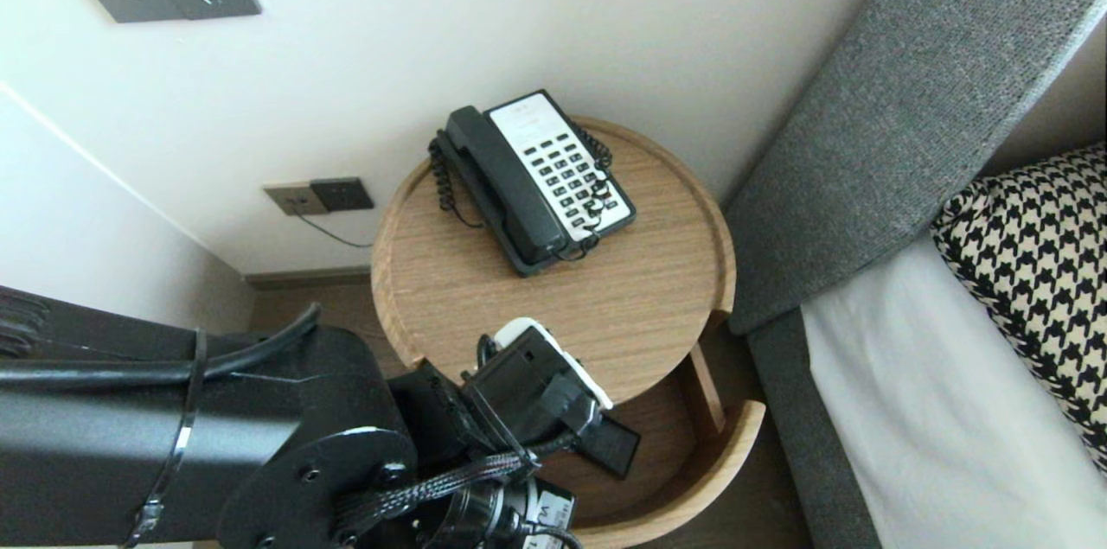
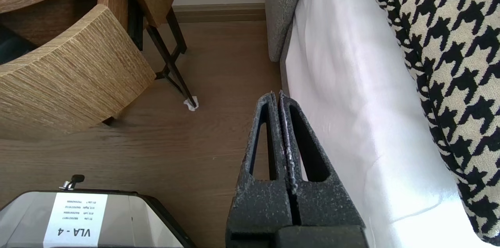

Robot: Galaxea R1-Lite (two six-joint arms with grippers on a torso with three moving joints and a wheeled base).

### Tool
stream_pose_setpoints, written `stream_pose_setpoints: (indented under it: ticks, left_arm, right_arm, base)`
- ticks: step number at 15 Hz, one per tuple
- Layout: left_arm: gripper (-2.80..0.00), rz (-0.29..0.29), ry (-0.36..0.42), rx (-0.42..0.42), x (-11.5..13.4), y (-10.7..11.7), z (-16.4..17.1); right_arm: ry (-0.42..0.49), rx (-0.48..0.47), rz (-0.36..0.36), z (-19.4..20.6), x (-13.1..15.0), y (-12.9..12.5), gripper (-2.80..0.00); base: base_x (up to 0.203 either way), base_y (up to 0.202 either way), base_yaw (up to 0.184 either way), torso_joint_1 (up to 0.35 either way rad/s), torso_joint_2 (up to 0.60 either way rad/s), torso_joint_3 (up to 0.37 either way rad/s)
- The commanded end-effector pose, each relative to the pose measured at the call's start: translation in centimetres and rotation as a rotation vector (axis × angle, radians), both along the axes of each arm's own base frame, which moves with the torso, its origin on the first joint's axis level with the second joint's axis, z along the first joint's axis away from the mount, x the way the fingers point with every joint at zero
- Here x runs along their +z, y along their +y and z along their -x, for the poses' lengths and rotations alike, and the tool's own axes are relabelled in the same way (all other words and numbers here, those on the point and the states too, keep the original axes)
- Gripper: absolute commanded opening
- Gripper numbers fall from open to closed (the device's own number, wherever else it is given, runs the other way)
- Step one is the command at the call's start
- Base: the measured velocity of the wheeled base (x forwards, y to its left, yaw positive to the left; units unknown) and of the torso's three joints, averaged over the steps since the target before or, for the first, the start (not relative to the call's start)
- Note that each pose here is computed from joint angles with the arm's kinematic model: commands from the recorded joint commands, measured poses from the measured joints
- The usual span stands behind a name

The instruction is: Open the nightstand drawer

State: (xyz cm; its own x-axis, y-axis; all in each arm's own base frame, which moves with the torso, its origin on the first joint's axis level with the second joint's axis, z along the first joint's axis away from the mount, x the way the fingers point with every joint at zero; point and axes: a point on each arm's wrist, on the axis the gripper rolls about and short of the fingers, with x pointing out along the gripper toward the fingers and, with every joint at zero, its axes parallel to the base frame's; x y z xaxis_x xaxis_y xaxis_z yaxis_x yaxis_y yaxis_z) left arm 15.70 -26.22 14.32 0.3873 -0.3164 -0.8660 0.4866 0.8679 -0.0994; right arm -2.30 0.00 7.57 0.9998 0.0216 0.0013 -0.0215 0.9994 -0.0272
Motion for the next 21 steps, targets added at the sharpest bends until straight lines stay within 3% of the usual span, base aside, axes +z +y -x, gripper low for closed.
stream_pose_setpoints:
  ticks: [1, 6, 12, 17, 21]
  left_arm:
    - [-2.8, -0.03, 0.021, -0.006, -0.7, 0.4, 0.5]
    - [-2.8, -0.075, 0.047, -0.077, -1.8, 0.7, 3.0]
    - [-2.8, -0.068, 0.065, -0.122, -1.8, 0.7, 4.2]
    - [-2.8, 0.002, 0.05, 0.032, -0.6, 1.1, 1.7]
    - [-2.8, 0.057, 0.02, 0.069, -0.5, 1.1, 0.2]
  right_arm:
    - [-0.005, 0.0, 0.0, 0.0, 0.0, 0.0, -2.8]
    - [-0.005, 0.001, 0.0, 0.0, 0.0, 0.0, -2.8]
    - [-0.005, 0.001, 0.0, 0.0, 0.0, 0.0, -2.8]
    - [-0.005, 0.001, 0.0, 0.0, 0.0, 0.0, -2.8]
    - [-0.005, 0.0, 0.0, 0.0, 0.0, 0.0, -2.8]
  base:
    - [0.0, 0.0, 0.0, 0.0, 0.0, 0.0]
    - [0.0, 0.0, 0.0, 0.0, 0.0, 0.0]
    - [0.0, 0.0, 0.0, 0.0, 0.0, 0.0]
    - [0.0, 0.0, 0.0, 0.0, 0.0, 0.0]
    - [0.0, 0.0, 0.0, 0.0, 0.0, 0.0]
